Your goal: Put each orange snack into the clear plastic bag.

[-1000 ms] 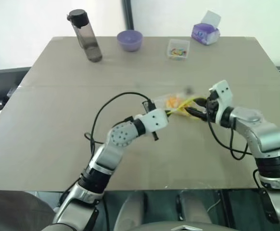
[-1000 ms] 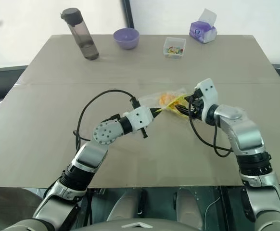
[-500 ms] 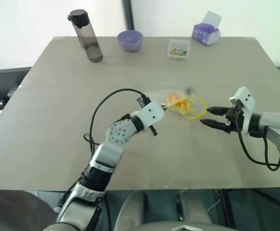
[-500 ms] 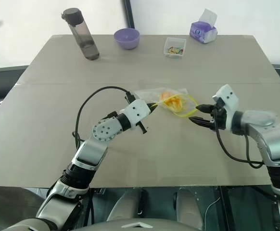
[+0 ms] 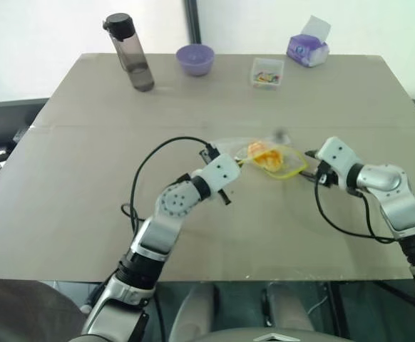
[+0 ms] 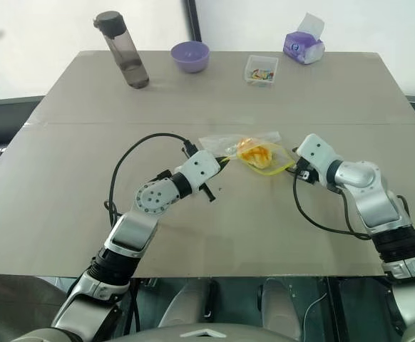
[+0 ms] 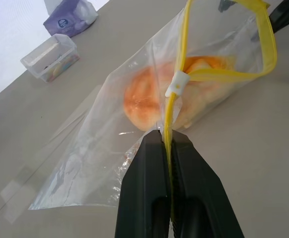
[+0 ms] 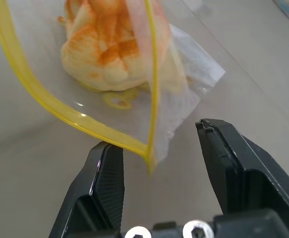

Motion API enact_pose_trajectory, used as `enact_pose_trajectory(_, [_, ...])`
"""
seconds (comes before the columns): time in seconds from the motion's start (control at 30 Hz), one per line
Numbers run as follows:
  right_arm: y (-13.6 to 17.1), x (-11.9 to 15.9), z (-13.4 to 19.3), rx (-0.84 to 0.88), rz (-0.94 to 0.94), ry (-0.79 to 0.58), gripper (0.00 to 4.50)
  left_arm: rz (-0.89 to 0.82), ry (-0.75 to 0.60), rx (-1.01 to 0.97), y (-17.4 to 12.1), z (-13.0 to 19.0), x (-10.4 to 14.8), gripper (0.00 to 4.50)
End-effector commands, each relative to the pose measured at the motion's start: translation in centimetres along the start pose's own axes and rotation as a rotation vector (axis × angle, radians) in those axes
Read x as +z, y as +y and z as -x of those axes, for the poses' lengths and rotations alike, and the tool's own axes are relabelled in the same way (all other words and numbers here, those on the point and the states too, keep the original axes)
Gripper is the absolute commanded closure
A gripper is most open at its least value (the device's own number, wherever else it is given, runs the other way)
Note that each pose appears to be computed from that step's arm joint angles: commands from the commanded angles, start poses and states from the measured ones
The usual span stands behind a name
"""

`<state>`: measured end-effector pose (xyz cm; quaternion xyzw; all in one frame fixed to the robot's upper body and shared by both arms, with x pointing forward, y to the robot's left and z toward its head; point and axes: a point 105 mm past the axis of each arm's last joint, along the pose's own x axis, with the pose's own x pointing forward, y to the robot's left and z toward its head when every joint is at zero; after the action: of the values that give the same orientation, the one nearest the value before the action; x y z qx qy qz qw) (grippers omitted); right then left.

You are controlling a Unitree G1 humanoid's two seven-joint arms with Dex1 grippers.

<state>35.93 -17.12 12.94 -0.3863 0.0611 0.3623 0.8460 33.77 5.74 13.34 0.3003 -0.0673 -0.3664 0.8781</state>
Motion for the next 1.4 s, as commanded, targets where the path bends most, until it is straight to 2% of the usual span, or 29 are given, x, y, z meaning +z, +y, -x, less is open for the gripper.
enact_pose_trajectory(0.03, [-1.3, 1.4, 0.4, -0.045, 0.049, -0.049, 1.88, -0.026, -0.053, 0.027, 0.8, 0.4, 1.5, 4.50])
enact_pose_trajectory(0.17, [-1.7, 1.6, 0.7, -0.064, 0.041, -0.062, 3.02, -0.026, -0.051, 0.025, 0.8, 0.3, 1.4, 4.50])
enact_pose_trajectory(0.23, [-1.6, 1.4, 0.7, -0.062, 0.050, -0.055, 3.80, -0.028, -0.051, 0.024, 0.7, 0.3, 1.4, 4.50])
enact_pose_trajectory(0.3, [-1.5, 1.3, 0.7, -0.065, 0.042, -0.056, 4.23, -0.028, -0.052, 0.024, 0.8, 0.3, 1.4, 4.50])
enact_pose_trajectory(0.53, [-1.0, 1.1, 0.6, -0.047, 0.021, -0.054, 4.23, -0.071, -0.050, 0.013, 1.1, 0.3, 1.3, 4.50])
enact_pose_trajectory(0.63, [-2.4, 2.6, 1.1, -0.070, -0.010, -0.116, 4.23, -0.085, -0.077, 0.030, 2.9, 0.1, 1.9, 4.50])
enact_pose_trajectory(0.7, [-4.7, 4.0, 1.7, -0.137, -0.046, -0.165, 4.23, -0.113, -0.112, 0.060, 4.9, -0.1, 3.2, 4.50])
enact_pose_trajectory(0.9, [-13.4, 10.5, 5.8, -0.444, -0.144, -0.438, 4.23, -0.098, -0.287, 0.256, 12.8, 0.0, 9.9, 4.50])
enact_pose_trajectory(0.97, [-14.5, 12.0, 6.8, -0.487, -0.166, -0.505, 4.23, -0.128, -0.301, 0.275, 13.8, -0.1, 10.9, 4.50])
enact_pose_trajectory(1.23, [-13.1, 10.2, 5.8, -0.459, -0.133, -0.416, 4.23, -0.139, -0.261, 0.222, 11.9, -1.0, 8.8, 4.50])
enact_pose_trajectory(1.33, [-10.2, 8.3, 4.5, -0.324, -0.108, -0.320, 4.23, -0.119, -0.217, 0.145, 8.9, -1.4, 6.7, 4.50])
enact_pose_trajectory(1.4, [-8.0, 7.1, 4.1, -0.218, -0.071, -0.258, 3.72, -0.084, -0.206, 0.094, 6.8, -1.4, 5.7, 4.50])
